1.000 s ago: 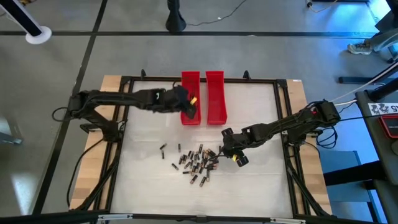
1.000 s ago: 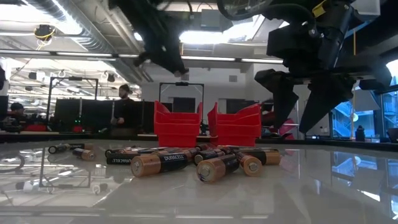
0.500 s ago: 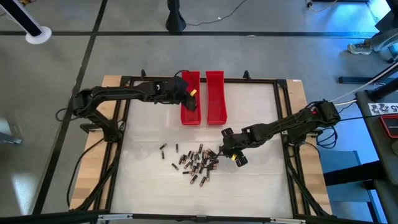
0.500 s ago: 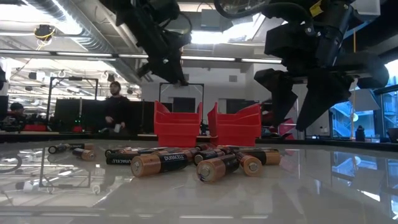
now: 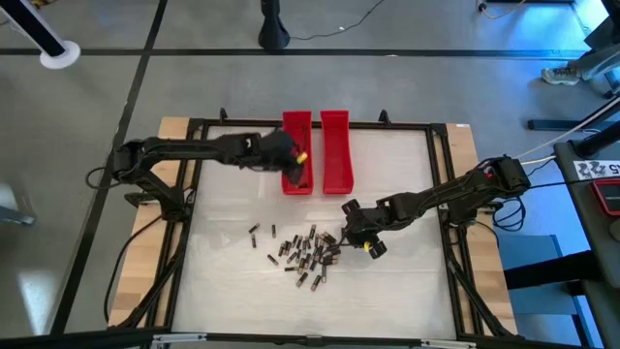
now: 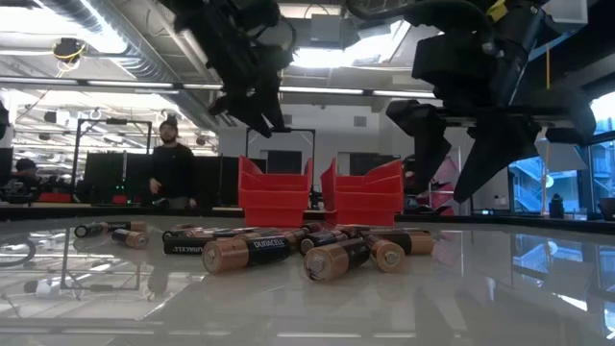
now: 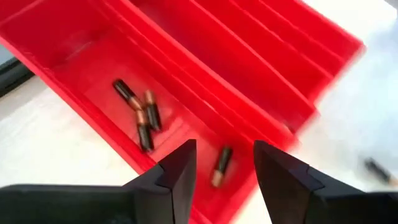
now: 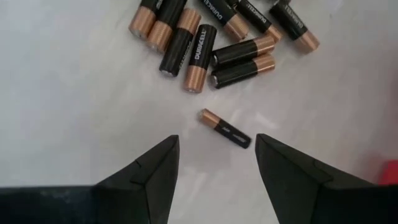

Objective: Sort batteries
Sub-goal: Put the small black battery into the right red bin

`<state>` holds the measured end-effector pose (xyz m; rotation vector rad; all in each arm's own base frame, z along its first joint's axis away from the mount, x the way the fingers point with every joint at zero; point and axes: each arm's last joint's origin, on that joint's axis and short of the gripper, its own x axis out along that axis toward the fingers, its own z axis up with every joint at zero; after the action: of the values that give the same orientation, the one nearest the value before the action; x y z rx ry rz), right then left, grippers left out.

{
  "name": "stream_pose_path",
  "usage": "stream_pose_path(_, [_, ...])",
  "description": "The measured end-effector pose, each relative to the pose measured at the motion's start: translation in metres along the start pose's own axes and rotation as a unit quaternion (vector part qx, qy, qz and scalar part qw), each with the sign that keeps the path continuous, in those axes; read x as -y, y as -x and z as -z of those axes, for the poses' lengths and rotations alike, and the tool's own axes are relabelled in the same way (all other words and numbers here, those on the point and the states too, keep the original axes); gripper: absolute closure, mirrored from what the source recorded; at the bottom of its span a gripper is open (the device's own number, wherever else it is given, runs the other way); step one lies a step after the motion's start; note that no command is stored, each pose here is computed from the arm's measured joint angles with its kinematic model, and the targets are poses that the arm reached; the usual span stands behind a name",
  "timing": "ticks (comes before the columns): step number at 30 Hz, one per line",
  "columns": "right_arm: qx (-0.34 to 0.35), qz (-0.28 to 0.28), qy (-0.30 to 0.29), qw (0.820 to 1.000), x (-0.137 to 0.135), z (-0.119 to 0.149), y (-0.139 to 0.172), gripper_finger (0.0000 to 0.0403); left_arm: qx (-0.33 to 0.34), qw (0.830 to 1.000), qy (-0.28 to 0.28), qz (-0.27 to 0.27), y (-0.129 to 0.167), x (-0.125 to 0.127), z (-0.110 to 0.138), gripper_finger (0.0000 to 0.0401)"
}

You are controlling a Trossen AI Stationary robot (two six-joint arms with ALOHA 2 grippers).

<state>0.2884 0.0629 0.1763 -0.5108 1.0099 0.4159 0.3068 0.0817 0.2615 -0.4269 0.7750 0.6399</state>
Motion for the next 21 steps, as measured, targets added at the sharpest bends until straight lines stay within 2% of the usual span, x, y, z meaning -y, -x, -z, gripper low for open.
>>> stream_pose_path(3, [0.002,-0.002,-0.009,1.0,0.001,0.0,0.0,0.0189,0.015,0.999,-0.029,-0.003,0.014,0.018,0.016,0.0258])
stream_pose_path(6, [0.022,-0.025,-0.031,0.999,0.008,-0.001,0.002,0.0189,0.022,0.999,-0.043,0.02,0.028,0.034,0.037,0.026])
stream_pose_path(8, [0.026,-0.032,-0.021,0.999,0.011,0.0,0.002,0.0189,0.033,0.998,-0.049,0.037,0.039,0.042,0.05,0.026])
stream_pose_path(12, [0.032,-0.037,0.024,0.998,0.015,0.002,-0.001,0.0189,0.061,0.996,-0.039,0.055,0.055,0.047,0.074,0.026])
stream_pose_path(15, [0.034,-0.057,0.03,0.997,0.017,0.004,-0.012,0.0189,0.09,0.993,-0.026,0.074,0.06,0.048,0.092,0.026])
stream_pose_path(21, [0.009,-0.055,0.054,0.997,0.022,-0.002,-0.03,0.0189,0.13,0.983,-0.013,0.128,0.051,0.05,0.126,0.026])
